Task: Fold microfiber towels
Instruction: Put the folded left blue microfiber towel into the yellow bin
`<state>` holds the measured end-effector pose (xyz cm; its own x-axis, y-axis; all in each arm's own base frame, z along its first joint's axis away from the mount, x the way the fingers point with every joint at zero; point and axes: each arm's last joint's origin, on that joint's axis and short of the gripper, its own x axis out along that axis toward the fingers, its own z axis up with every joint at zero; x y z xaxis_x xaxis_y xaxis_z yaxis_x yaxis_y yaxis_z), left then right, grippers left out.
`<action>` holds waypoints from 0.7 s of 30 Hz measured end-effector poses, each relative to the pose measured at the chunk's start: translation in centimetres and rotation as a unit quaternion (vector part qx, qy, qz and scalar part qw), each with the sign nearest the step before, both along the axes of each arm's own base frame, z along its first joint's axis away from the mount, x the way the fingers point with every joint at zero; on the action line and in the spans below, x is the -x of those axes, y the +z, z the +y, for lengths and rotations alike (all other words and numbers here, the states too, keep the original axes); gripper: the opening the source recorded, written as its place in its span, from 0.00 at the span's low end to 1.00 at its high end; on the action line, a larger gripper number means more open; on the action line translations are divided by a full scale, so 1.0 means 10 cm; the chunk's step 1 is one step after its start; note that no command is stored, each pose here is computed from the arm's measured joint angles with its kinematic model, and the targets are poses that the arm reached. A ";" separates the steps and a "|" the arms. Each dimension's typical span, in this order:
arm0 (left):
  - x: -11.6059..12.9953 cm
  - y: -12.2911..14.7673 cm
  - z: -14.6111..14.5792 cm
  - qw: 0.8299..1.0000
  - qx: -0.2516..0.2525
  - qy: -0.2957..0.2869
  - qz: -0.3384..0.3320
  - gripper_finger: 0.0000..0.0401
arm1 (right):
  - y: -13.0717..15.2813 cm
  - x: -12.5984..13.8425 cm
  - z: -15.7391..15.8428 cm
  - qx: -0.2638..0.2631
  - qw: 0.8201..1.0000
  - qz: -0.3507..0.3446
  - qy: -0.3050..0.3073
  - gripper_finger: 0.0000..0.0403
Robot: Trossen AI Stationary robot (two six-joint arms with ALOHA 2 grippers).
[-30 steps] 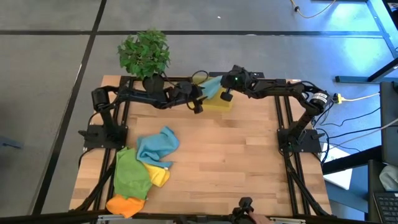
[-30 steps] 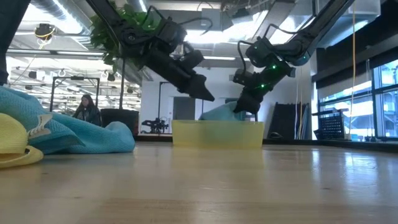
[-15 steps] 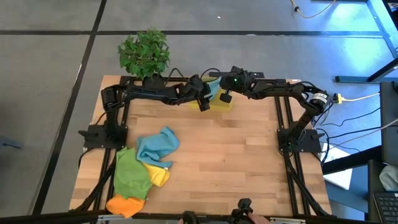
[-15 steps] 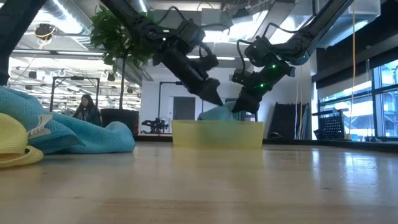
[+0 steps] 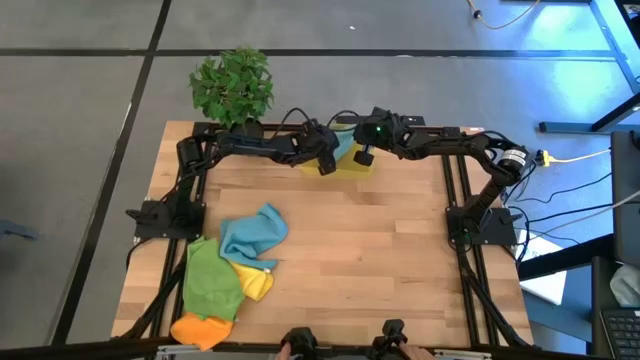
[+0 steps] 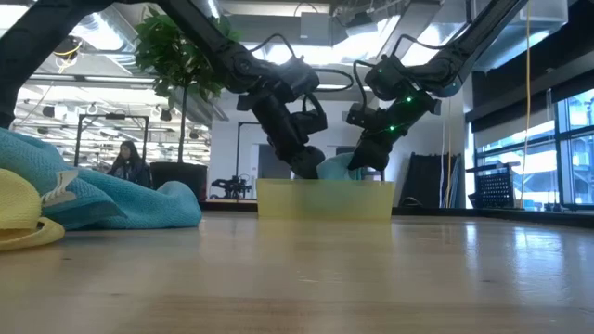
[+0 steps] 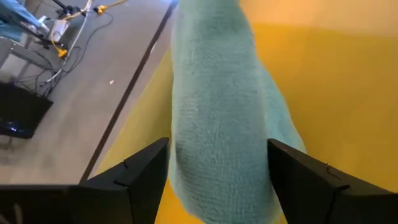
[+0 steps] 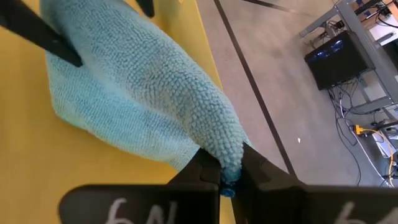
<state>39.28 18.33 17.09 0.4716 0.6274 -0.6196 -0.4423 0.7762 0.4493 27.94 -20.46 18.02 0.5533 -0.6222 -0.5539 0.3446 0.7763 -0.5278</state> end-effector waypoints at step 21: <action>-0.01 0.09 0.05 0.969 -0.188 -0.041 0.157 0.01 | 0.09 -0.03 -0.04 0.060 0.998 -0.013 -0.020 0.03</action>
<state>39.41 18.81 18.02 0.3541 0.8052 -0.4757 -0.1812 0.5581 0.8098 28.22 -20.86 18.91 0.5390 -0.7055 -0.4602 0.3891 0.6931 -0.6068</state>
